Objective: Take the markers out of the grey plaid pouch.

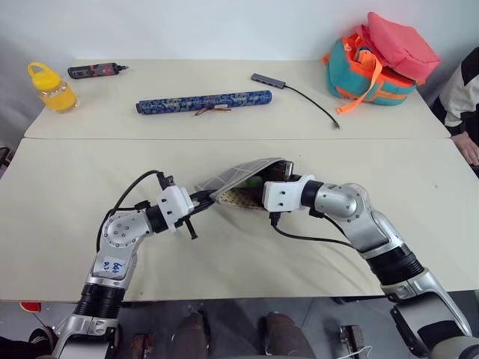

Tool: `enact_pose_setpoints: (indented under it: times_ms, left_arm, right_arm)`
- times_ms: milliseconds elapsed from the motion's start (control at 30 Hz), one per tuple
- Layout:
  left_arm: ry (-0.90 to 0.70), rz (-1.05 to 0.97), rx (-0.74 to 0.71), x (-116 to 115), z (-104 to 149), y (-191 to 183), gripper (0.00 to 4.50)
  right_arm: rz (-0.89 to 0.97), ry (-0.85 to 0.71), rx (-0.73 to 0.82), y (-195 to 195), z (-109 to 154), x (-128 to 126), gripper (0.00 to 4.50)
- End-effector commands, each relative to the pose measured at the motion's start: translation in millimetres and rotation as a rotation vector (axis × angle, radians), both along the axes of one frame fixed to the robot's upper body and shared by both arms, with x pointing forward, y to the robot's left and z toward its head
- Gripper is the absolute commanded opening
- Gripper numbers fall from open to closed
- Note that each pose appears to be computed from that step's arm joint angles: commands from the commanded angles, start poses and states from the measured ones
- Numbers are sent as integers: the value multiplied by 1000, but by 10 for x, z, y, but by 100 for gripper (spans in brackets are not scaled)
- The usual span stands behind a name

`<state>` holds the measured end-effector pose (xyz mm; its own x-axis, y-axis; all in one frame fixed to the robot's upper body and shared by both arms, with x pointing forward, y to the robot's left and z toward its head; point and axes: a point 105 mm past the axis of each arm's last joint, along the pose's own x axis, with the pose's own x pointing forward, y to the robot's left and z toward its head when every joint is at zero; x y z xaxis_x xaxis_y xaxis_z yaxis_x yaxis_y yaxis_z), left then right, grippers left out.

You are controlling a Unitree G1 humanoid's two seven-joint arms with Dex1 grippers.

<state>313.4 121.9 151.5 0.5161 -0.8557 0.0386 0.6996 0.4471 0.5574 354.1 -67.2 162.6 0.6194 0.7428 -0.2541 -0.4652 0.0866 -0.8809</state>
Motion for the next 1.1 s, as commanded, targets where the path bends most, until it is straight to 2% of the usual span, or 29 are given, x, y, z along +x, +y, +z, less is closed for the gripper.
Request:
enact_pose_setpoints:
  times_ms: [33,167,333,400,500,600,667,767,900,1000,1100]
  left_arm:
    - [-35,-13,-26,-29,78,-2,0]
    - [-20,-18,-45,-27,86,-5,0]
    - [37,-37,-102,-17,122,-31,0]
    - [134,-51,-204,-6,167,-42,0]
    - [295,-110,-348,-28,252,-79,0]
    - [398,-192,-345,-120,256,-183,0]
    - [480,-246,-397,-168,311,-262,0]
    - [569,-310,-443,-234,376,-347,0]
    - [688,-331,-378,-358,206,-432,0]
    - [696,-285,-368,-346,109,-409,0]
    - [678,-231,-398,-289,85,-369,0]
  right_arm:
    - [-8,-21,38,-33,163,2,386]
    - [9,-17,-1,-8,193,-20,260]
    - [37,-25,-22,11,354,-41,260]
    - [79,-19,-102,-6,402,-80,260]
    - [126,67,-198,-116,520,-107,260]
    - [140,175,-235,-230,598,-129,260]
    - [153,239,-252,-234,679,-169,260]
    - [147,293,-337,-244,658,-212,260]
    - [134,438,-309,-134,560,-285,260]
    - [85,418,-386,-144,350,-193,260]
    - [65,397,-379,-85,213,-113,260]
